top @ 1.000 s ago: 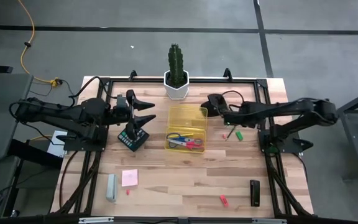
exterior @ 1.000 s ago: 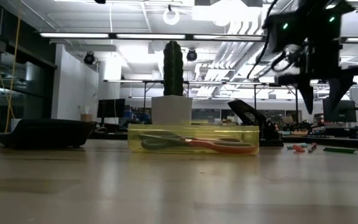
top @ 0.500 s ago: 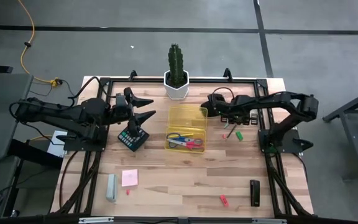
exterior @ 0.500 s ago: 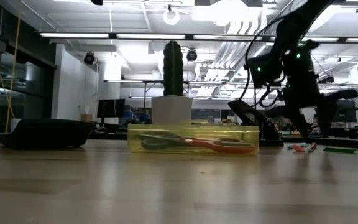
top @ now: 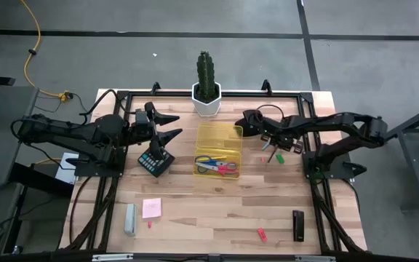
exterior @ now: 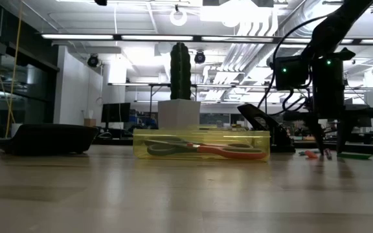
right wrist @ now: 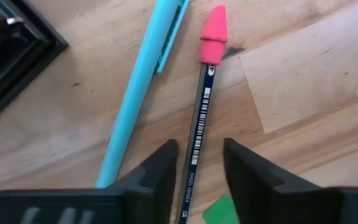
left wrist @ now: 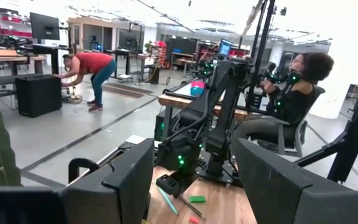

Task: Pack school essentials
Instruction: Put the pencil into the supply box

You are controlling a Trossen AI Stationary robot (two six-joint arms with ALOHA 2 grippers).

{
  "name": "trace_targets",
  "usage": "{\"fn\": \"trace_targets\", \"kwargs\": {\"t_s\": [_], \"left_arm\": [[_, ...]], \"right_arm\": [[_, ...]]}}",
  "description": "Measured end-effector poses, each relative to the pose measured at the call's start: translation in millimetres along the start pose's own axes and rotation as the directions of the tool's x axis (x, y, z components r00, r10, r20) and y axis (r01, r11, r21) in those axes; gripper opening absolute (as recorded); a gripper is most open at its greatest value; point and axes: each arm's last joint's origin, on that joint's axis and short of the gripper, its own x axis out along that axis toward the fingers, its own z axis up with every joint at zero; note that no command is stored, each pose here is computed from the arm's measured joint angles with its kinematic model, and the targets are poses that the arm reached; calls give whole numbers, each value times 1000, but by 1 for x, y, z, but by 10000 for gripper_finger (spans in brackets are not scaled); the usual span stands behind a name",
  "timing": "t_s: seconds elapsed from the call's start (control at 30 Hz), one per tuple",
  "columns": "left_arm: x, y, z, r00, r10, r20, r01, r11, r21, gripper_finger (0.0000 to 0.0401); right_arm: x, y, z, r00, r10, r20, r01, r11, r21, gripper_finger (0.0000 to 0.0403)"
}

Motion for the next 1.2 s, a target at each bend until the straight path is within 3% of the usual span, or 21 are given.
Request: {"fn": "trace_targets", "kwargs": {"t_s": [0.23,0.5,0.67,0.77,0.87,0.93,1.03,1.1,1.2], "left_arm": [[0,3,0,997,72,7,-72,997,0,213],[0,2,0,998,63,5,-63,998,0,213],[0,1,-2,1000,-6,-21,5,1000,-11,213],[0,0,-3,999,-18,-35,18,1000,-6,213],[0,1,-6,998,-13,-58,14,1000,12,213],[0,1,-6,998,9,-57,-7,999,35,213],[0,2,-6,997,51,-51,-48,998,51,213],[0,3,-5,996,80,-47,-78,996,50,213],[0,4,-5,994,99,-44,-98,995,7,213]], "right_arm": [[1,-1,1,1000,2,31,-2,1000,11,12],[-19,-11,5,990,-18,137,38,989,-143,4],[-55,-25,4,981,99,169,-54,966,-254,2],[-87,-32,3,940,278,200,-201,920,-336,2],[-117,-39,0,848,482,221,-348,821,-453,1],[-137,-41,-2,736,643,210,-456,701,-549,1],[-161,-42,-9,540,827,157,-540,484,-688,1],[-176,-40,-13,397,910,121,-556,343,-757,1],[-191,-37,-21,247,966,71,-513,193,-836,1]]}}
